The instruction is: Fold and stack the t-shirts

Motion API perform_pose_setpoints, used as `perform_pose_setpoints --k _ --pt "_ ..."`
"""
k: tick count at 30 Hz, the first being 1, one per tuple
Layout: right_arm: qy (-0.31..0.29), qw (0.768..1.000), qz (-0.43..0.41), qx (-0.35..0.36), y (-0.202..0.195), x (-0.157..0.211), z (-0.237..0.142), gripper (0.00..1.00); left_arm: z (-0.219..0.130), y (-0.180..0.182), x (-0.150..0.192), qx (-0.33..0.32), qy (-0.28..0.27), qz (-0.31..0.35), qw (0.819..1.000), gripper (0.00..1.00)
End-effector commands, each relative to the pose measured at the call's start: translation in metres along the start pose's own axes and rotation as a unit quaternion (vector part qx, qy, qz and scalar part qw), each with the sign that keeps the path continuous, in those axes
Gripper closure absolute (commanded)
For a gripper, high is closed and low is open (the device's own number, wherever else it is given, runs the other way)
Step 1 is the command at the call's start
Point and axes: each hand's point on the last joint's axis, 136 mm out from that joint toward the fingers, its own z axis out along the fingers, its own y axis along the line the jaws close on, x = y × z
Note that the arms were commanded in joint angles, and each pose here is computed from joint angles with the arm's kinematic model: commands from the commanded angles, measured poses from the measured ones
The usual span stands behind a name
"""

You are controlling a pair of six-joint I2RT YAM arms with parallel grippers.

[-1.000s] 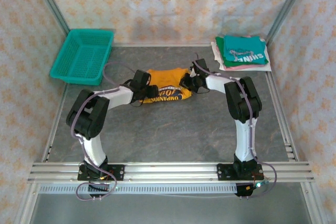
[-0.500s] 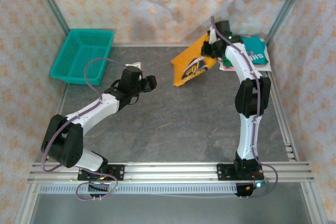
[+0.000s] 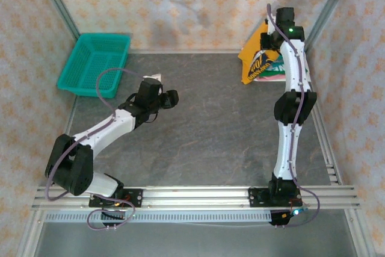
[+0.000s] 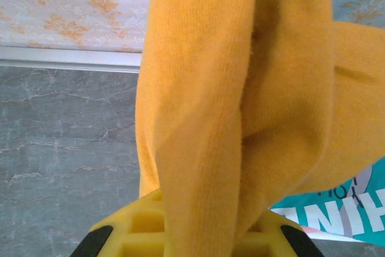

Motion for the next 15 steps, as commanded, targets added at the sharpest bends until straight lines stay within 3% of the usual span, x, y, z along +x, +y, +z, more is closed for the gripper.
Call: perform_pose_setpoints --k 1,5,15 --pt "-0.078 0.997 0.015 0.019 -0.03 -0.039 -0.021 1.0 -0.01 0.012 0.008 -0.027 0.002 0.016 1.0 0.35" --pt "-0.122 0.986 0.106 -0.034 -0.059 -0.054 -0.031 1.0 -0.01 0.017 0.011 -0.036 0.003 0.014 0.999 0.35" --pt "-0.156 0.973 0.171 0.02 -0.143 -0.049 -0.013 1.0 -0.001 0.008 0.003 -0.03 0.009 0.015 0.999 0.34"
